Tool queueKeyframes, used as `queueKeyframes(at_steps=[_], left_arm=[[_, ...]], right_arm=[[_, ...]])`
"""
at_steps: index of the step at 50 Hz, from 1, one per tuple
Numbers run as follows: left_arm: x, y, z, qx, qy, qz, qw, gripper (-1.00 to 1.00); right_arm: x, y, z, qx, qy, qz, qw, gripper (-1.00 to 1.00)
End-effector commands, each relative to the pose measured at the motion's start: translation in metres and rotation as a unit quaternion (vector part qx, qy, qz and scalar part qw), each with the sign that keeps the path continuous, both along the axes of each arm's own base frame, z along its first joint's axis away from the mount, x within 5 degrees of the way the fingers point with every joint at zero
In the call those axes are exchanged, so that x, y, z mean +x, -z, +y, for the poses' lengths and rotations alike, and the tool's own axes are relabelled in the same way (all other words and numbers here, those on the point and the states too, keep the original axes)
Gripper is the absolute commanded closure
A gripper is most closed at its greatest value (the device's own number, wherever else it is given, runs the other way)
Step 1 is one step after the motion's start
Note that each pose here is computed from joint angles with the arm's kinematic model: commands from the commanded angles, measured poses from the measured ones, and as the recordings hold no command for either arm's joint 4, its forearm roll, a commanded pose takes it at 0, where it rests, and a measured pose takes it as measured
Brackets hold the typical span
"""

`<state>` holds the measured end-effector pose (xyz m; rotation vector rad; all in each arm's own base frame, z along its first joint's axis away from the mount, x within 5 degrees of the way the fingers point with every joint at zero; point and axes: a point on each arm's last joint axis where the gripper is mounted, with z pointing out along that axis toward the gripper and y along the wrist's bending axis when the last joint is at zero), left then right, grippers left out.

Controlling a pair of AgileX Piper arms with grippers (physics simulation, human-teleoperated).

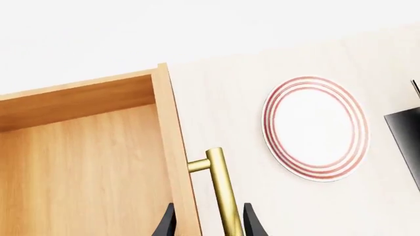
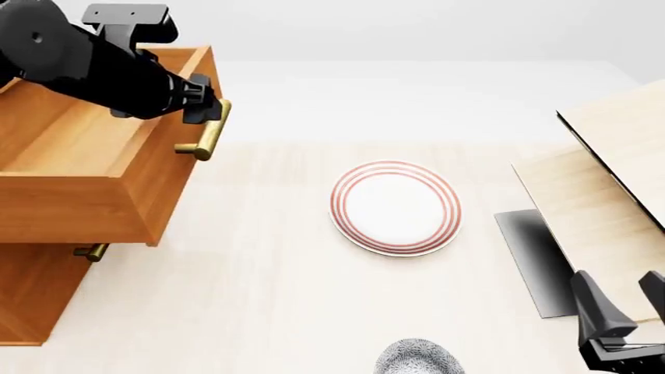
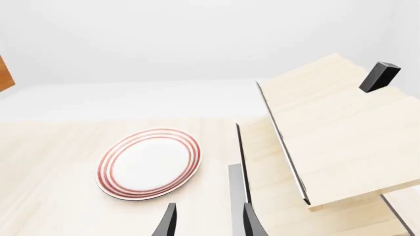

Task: Open the top drawer of the cabinet and put the bowl in it.

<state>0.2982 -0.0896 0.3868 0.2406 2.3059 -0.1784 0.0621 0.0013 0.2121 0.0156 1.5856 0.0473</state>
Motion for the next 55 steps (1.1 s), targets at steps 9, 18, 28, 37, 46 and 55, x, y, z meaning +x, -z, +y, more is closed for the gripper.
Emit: queueKeyframes(at_steps=[9,18,28,37,46,55], left_arm=[[-0.003,-0.003,-0.024,-0.004,0.042,-0.004,0.9991,-1.00],[-0.003,-0.003,-0.032,-0.002,0.055,-0.003,0.9985,-1.00],[-0.007,-0.010,-0.029,-0.004,0.052,-0.010,0.9986,-1.00],[-0.012,-0.019,-0.021,-0.001,0.048,-0.018,0.9987,-1.00],[-0.020,-0.028,-0.014,-0.003,0.043,-0.026,0.9987,-1.00],[-0.027,-0.034,-0.005,0.006,0.040,-0.029,0.9988,-1.00]], right_arm=[[0.000,0.000,0.000,0.000,0.000,0.001,1.0000,-1.00],[0.001,0.000,0.000,0.000,0.000,0.001,1.0000,-1.00],[0.000,0.000,0.000,0.001,0.000,0.002,1.0000,-1.00],[0.000,0.000,0.000,0.001,0.000,0.002,1.0000,-1.00],[0.000,0.000,0.000,0.001,0.000,0.003,1.0000,-1.00],[0.000,0.000,0.000,0.001,-0.001,0.003,1.0000,-1.00]])
